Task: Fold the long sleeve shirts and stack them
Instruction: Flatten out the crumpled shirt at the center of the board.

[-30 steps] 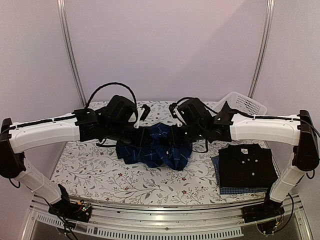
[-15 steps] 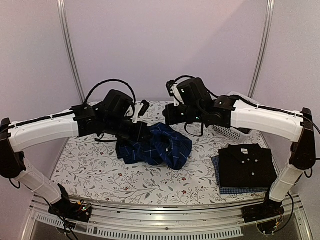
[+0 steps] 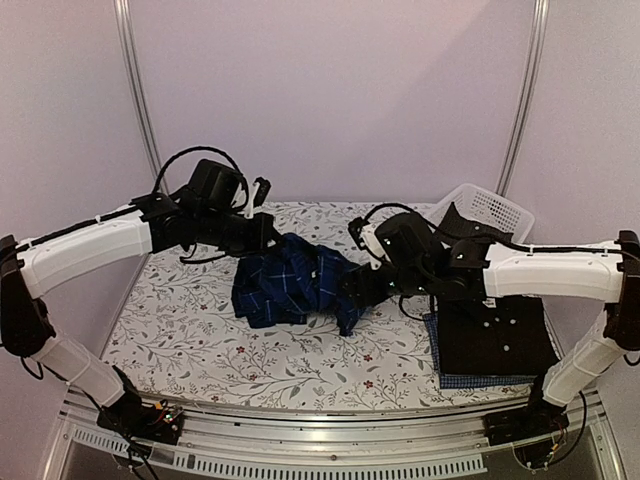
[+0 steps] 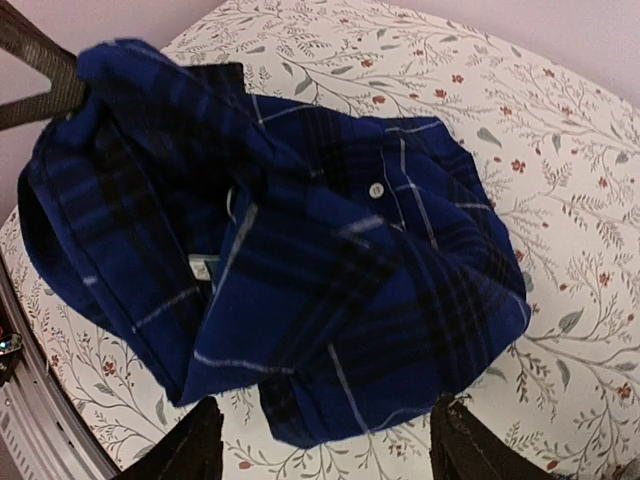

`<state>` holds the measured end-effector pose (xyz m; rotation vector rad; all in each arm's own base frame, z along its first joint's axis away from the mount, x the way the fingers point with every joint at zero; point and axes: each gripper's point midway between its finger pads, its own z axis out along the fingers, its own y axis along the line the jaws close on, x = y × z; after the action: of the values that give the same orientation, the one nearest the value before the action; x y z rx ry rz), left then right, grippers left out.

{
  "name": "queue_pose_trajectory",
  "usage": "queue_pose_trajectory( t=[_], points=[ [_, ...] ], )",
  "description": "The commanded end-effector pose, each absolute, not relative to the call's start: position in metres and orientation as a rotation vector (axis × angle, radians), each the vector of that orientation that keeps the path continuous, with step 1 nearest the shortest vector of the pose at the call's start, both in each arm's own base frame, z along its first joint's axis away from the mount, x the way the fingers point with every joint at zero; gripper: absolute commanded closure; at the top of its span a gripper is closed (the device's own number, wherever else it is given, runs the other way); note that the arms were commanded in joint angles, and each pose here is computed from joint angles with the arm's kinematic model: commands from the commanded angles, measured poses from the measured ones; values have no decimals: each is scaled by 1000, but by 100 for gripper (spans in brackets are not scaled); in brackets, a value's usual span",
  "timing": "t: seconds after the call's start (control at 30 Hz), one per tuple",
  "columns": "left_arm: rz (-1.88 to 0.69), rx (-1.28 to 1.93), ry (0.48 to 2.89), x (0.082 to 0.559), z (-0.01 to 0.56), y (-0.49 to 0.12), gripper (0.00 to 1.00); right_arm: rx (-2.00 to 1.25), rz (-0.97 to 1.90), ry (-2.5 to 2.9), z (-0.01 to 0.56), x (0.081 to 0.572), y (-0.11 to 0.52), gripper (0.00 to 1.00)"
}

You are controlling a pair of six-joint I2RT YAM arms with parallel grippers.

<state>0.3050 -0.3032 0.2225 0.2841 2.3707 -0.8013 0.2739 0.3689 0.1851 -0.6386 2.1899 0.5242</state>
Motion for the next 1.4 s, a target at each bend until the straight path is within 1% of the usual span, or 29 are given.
queue_pose_trajectory(
  t=[0.0,0.07,0.1,0.2,0.33,0.43,0.6,0.73,0.77,0.83,0.87,0.9,1.0,1.03,1.07,1.1,1.27,1.37],
  points=[
    [-866,250,2285,327,255,-309,100,-651,544,2079,197,246,365,18],
    [-871,242,2273,333,261,-309,100,-634,545,2078,187,237,359,6],
    [-875,241,2268,335,264,-310,100,-623,537,2076,181,234,356,2],
    [-888,242,2245,340,274,-313,100,-571,500,2088,164,234,349,1],
    [-900,247,2225,344,283,-315,100,-474,381,2105,143,252,349,1],
    [-909,243,2213,345,288,-315,100,-382,343,2099,132,269,360,1],
    [-915,225,2194,348,295,-313,100,-352,305,2106,109,283,381,1],
    [-909,223,2178,348,300,-309,100,-297,230,2105,101,295,382,1],
    [-905,226,2174,347,301,-308,100,-272,197,2098,103,299,379,3],
    [-887,226,2154,347,309,-304,100,-231,146,2075,112,307,372,10],
    [-874,226,2141,347,314,-301,100,-212,136,2062,118,311,369,19],
    [-861,226,2124,348,321,-298,100,-205,115,2056,124,314,363,31],
    [-801,244,2070,350,342,-289,100,-188,104,1989,163,321,357,75],
    [-786,256,2045,349,351,-286,100,-186,103,1964,177,324,357,87],
    [-771,266,2019,349,361,-284,100,-197,101,1937,193,325,358,95],
    [-756,274,1993,349,371,-281,100,-203,101,1910,209,328,360,100],
    [-695,321,1842,344,429,-268,100,-302,65,1765,292,330,362,100],
    [-673,352,1743,337,467,-260,100,-363,62,1640,353,326,360,100]
  ],
)
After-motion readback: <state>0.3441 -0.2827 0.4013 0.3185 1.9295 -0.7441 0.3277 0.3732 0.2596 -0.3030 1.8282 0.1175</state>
